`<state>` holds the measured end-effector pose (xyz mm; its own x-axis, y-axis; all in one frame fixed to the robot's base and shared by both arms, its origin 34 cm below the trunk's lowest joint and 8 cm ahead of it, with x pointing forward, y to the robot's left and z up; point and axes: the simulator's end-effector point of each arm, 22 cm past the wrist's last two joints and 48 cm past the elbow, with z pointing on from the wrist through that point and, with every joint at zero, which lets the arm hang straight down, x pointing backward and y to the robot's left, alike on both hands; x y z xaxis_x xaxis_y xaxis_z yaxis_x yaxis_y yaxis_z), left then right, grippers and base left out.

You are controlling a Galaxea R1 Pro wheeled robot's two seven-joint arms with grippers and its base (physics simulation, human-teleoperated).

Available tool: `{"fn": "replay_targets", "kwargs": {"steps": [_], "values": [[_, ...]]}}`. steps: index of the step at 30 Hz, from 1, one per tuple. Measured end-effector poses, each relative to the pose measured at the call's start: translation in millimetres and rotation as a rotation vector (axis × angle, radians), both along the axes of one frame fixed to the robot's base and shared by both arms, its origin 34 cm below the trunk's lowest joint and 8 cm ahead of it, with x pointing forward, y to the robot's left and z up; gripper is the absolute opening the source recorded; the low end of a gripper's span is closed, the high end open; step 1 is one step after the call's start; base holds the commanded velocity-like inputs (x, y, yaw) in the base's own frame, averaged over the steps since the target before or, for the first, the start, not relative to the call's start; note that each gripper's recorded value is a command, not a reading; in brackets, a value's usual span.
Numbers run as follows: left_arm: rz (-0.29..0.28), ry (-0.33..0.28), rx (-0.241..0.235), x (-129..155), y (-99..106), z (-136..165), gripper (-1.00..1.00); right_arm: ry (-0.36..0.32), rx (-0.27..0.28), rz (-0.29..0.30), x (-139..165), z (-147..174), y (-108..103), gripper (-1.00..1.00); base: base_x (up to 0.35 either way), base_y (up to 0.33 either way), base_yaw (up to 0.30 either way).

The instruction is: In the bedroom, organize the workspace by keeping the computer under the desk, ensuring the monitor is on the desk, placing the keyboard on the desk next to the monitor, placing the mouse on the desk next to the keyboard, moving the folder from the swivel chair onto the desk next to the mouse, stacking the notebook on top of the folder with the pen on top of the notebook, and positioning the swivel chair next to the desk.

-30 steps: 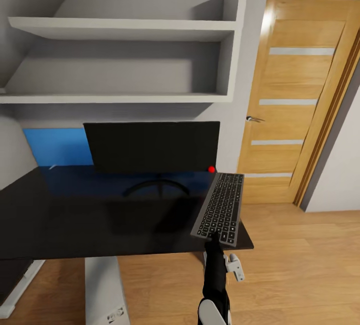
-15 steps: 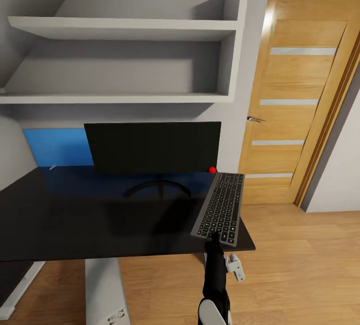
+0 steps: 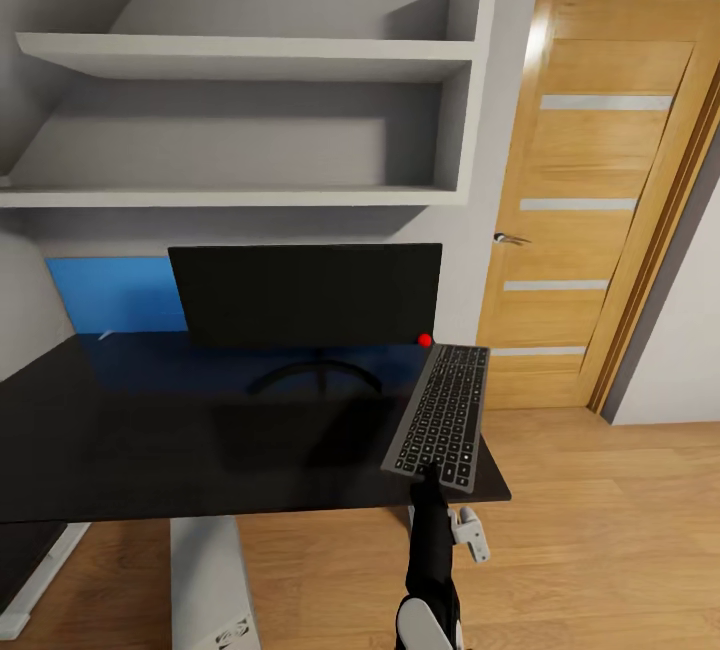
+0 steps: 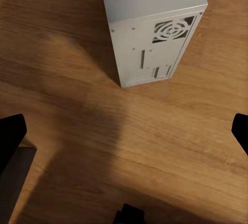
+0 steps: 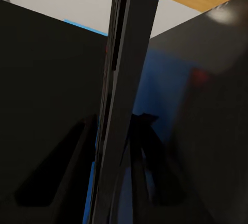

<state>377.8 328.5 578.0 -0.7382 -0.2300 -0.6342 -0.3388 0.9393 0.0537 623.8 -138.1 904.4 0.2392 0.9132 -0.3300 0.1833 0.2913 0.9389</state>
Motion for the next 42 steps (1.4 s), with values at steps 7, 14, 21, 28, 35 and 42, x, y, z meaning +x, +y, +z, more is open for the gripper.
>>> {"fn": "replay_targets", "kwargs": {"steps": [7,14,21,28,35,42], "values": [[0.0,0.0,0.0,0.0,0.1,0.0,1.0,0.002,0.001,-0.001,-0.1,-0.5,-0.2,-1.0,0.0,0.0,0.0],[0.0,0.0,0.0,0.2,-0.1,0.0,1.0,0.013,0.004,-0.004,-0.4,-4.7,-2.1,-1.0,0.0,0.0,0.0],[0.0,0.0,0.0,0.0,-0.2,0.0,1.0,0.07,0.053,-0.132,0.0,-26.5,-53.9,-1.0,0.0,0.0,0.0],[0.0,-0.001,-0.001,0.2,-0.5,0.1,1.0,0.085,0.042,-0.128,-1.4,-33.0,-52.0,-1.0,0.0,0.0,0.0],[0.001,-0.001,0.001,0.1,0.5,0.2,1.0,0.123,0.023,-0.123,-6.3,-51.2,-50.1,-1.0,0.0,0.0,0.0],[0.002,-0.001,0.002,0.1,0.8,0.3,1.0,0.168,-0.016,-0.087,-13.3,-73.2,-38.2,-1.0,0.0,0.0,0.0]]}}
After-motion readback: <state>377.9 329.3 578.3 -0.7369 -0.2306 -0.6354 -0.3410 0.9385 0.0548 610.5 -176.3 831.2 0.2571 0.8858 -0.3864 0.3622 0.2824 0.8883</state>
